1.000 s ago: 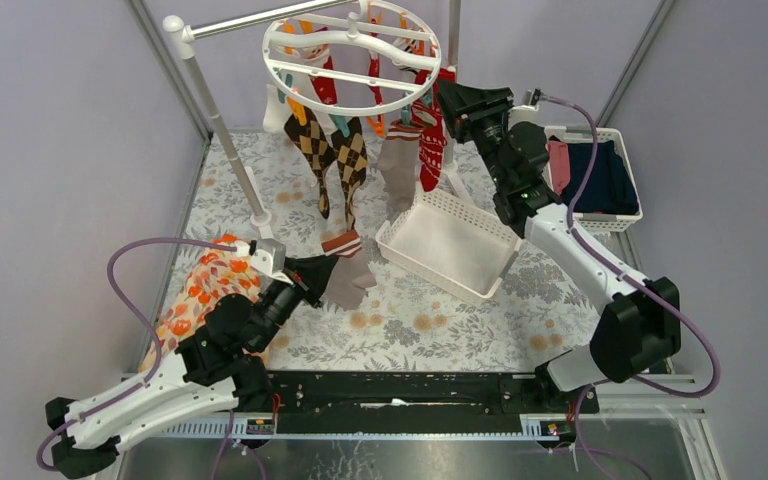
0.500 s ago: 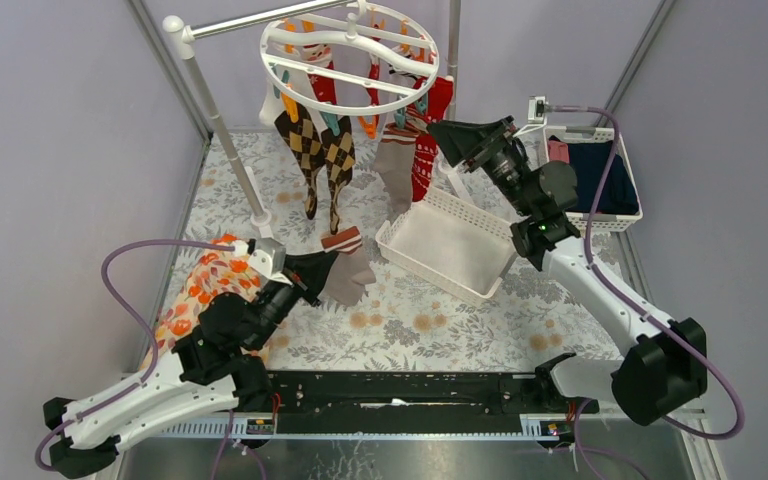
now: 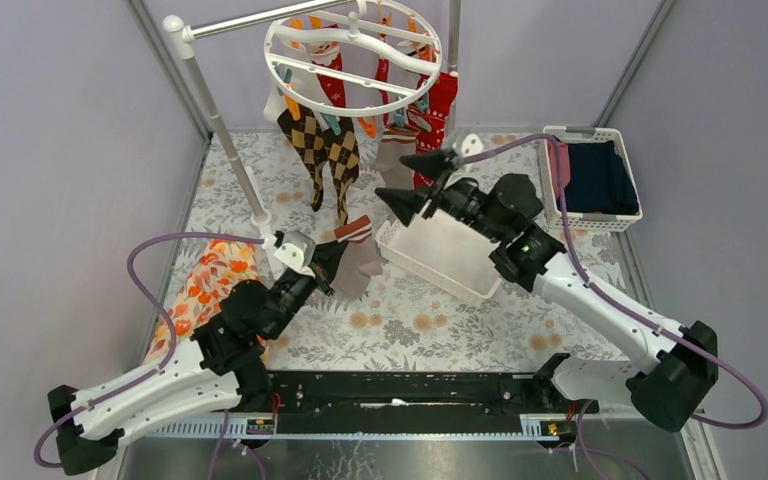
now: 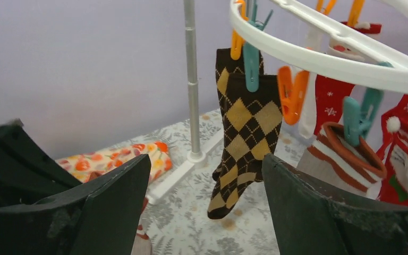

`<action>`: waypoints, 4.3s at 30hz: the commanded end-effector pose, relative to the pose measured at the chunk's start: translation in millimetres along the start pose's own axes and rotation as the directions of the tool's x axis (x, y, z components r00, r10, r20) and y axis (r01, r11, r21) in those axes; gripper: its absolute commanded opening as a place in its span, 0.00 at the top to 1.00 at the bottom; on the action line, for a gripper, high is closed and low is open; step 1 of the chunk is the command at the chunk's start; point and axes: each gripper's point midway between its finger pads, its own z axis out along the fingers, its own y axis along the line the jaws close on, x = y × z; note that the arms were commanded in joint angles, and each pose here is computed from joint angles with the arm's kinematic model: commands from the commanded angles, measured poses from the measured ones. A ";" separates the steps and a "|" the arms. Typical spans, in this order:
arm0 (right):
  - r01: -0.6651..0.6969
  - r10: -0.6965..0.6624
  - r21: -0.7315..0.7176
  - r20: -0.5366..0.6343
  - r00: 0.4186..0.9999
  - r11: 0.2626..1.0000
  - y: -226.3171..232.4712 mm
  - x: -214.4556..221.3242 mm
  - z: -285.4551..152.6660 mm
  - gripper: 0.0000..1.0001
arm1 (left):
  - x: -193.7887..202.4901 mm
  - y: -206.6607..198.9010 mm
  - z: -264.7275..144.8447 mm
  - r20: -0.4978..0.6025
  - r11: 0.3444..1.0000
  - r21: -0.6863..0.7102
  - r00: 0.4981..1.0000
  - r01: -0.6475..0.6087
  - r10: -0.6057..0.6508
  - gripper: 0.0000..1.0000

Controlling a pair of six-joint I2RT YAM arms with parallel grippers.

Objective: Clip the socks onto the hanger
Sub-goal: Adjust the sock, then open the clamp at the hanger.

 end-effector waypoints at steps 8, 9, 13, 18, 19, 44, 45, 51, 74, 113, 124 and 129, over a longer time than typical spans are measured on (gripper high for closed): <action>0.418 -0.437 0.232 0.035 0.899 0.879 -6.1 -15.2 38.7 0.22 | -22.6 14.1 15.0 0.106 0.998 -0.008 0.992 0.065 -0.064 1.00; 0.421 -0.448 0.260 0.052 0.893 0.869 -5.7 -17.8 42.0 0.25 | -19.0 14.9 15.3 0.099 0.997 -0.008 0.992 0.075 -0.074 1.00; 0.415 -0.471 0.345 0.095 0.877 0.842 3.3 -22.2 54.3 0.27 | -7.9 19.9 14.3 0.082 0.994 -0.019 0.991 0.104 -0.102 1.00; 0.378 -0.446 0.347 0.141 0.884 0.858 19.6 -25.6 49.2 0.24 | -9.9 15.0 8.6 0.083 0.992 0.017 0.988 0.127 -0.128 1.00; 0.374 -0.437 0.322 0.148 0.887 0.870 24.2 -30.6 39.6 0.23 | -11.7 12.3 7.1 0.082 0.991 0.034 0.988 0.129 -0.131 1.00; 0.249 -0.287 -0.275 -0.106 0.952 0.929 108.1 60.3 -87.9 0.00 | -43.6 -67.2 -18.0 0.167 0.861 0.501 0.986 -0.091 0.007 1.00; 0.239 -0.274 -0.282 -0.093 0.957 0.929 110.8 59.4 -88.4 0.01 | -42.5 -68.4 -16.2 0.159 0.859 0.505 0.987 -0.084 0.003 1.00; 0.183 -0.216 -0.331 -0.067 0.974 0.926 123.9 58.7 -86.0 0.12 | -40.6 -71.2 -9.9 0.152 0.857 0.511 0.988 -0.070 -0.010 1.00; 0.166 -0.167 -0.328 0.024 0.986 0.930 129.2 37.8 -86.1 0.76 | -37.8 -72.7 -8.5 0.129 0.858 0.514 0.990 -0.014 -0.061 1.00; 0.184 -0.188 0.202 -0.001 0.982 0.962 -3.0 0.5 -71.1 1.00 | -95.9 63.7 114.4 0.099 0.773 0.081 0.767 0.629 -0.634 0.10; 0.165 -0.167 0.176 -0.007 0.986 0.970 -4.7 8.3 -60.5 1.00 | -106.1 77.1 138.6 0.149 0.799 0.065 0.786 0.598 -0.601 0.11; 0.153 -0.155 0.169 -0.001 0.988 0.974 -4.4 9.8 -60.6 1.00 | -107.0 82.8 148.4 0.169 0.817 0.055 0.801 0.574 -0.575 0.13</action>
